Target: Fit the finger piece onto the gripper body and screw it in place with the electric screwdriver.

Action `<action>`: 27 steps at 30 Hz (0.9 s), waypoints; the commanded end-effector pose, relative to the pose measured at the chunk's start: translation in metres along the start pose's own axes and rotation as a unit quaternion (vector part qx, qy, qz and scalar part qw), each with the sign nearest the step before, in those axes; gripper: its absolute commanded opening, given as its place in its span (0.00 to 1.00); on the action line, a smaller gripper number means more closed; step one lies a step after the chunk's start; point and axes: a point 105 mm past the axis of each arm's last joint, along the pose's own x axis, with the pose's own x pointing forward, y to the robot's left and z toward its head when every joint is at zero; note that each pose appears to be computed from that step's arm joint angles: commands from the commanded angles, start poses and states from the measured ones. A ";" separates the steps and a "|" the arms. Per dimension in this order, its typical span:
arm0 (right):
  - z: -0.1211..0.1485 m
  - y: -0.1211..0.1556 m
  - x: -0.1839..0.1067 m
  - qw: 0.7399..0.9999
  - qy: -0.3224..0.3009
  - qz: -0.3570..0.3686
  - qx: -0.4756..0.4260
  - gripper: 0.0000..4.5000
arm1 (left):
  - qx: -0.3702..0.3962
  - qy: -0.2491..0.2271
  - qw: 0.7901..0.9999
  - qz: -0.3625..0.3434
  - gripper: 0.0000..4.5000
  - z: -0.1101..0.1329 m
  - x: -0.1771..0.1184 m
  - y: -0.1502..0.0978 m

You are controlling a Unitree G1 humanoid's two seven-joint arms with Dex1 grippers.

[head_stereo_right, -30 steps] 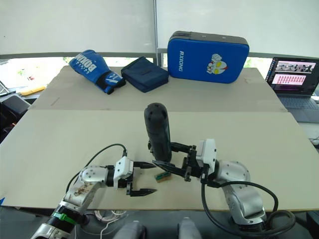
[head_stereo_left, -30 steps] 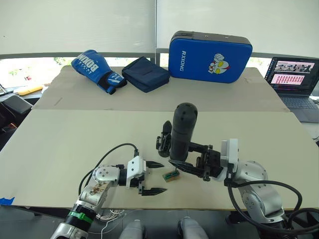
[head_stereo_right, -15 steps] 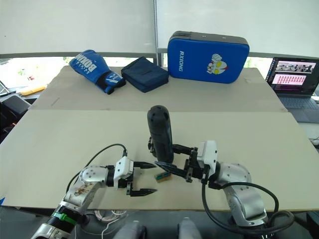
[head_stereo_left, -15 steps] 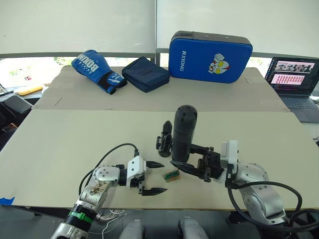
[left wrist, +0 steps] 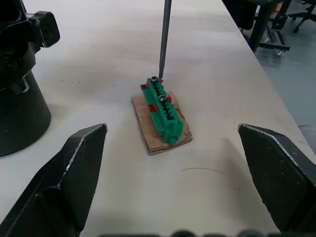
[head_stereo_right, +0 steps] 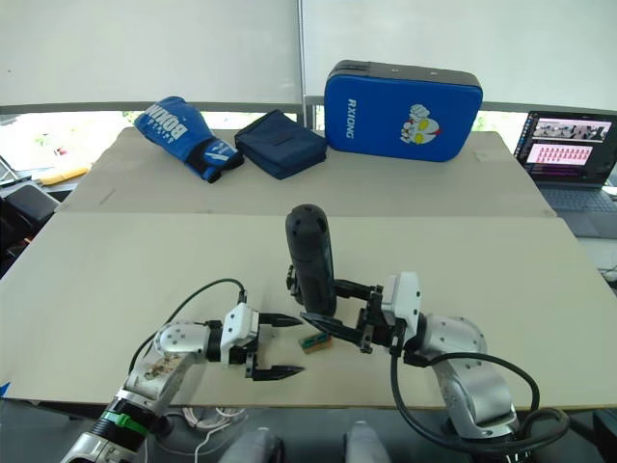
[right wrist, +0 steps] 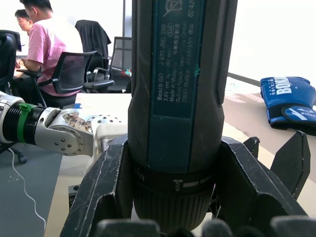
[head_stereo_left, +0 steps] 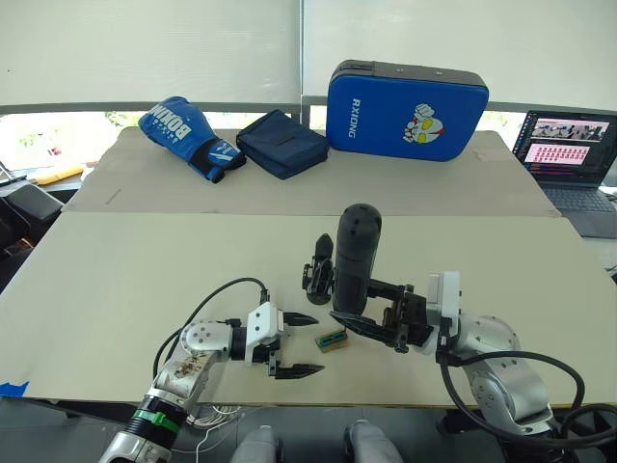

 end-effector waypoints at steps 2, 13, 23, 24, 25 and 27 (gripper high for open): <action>0.020 0.000 -0.001 0.999 -0.034 0.003 -0.028 0.43 | -0.008 0.000 1.000 -0.012 1.00 -0.002 0.007 -0.006; 0.028 -0.007 0.002 0.998 -0.053 -0.012 -0.033 0.43 | -0.011 -0.003 1.000 -0.013 1.00 -0.001 0.009 -0.006; 0.021 -0.005 0.002 0.999 -0.039 -0.007 -0.029 0.43 | -0.012 -0.003 1.000 -0.013 1.00 -0.001 0.009 -0.008; 0.020 -0.005 0.002 0.999 -0.037 -0.007 -0.029 0.43 | -0.012 -0.003 1.000 -0.014 1.00 -0.001 0.009 -0.008; 0.020 -0.005 0.002 0.999 -0.036 -0.006 -0.028 0.43 | -0.012 -0.004 1.000 -0.014 1.00 -0.001 0.009 -0.008; 0.019 -0.004 0.002 0.999 -0.034 -0.005 -0.028 0.43 | -0.013 -0.004 1.000 -0.015 1.00 -0.001 0.009 -0.009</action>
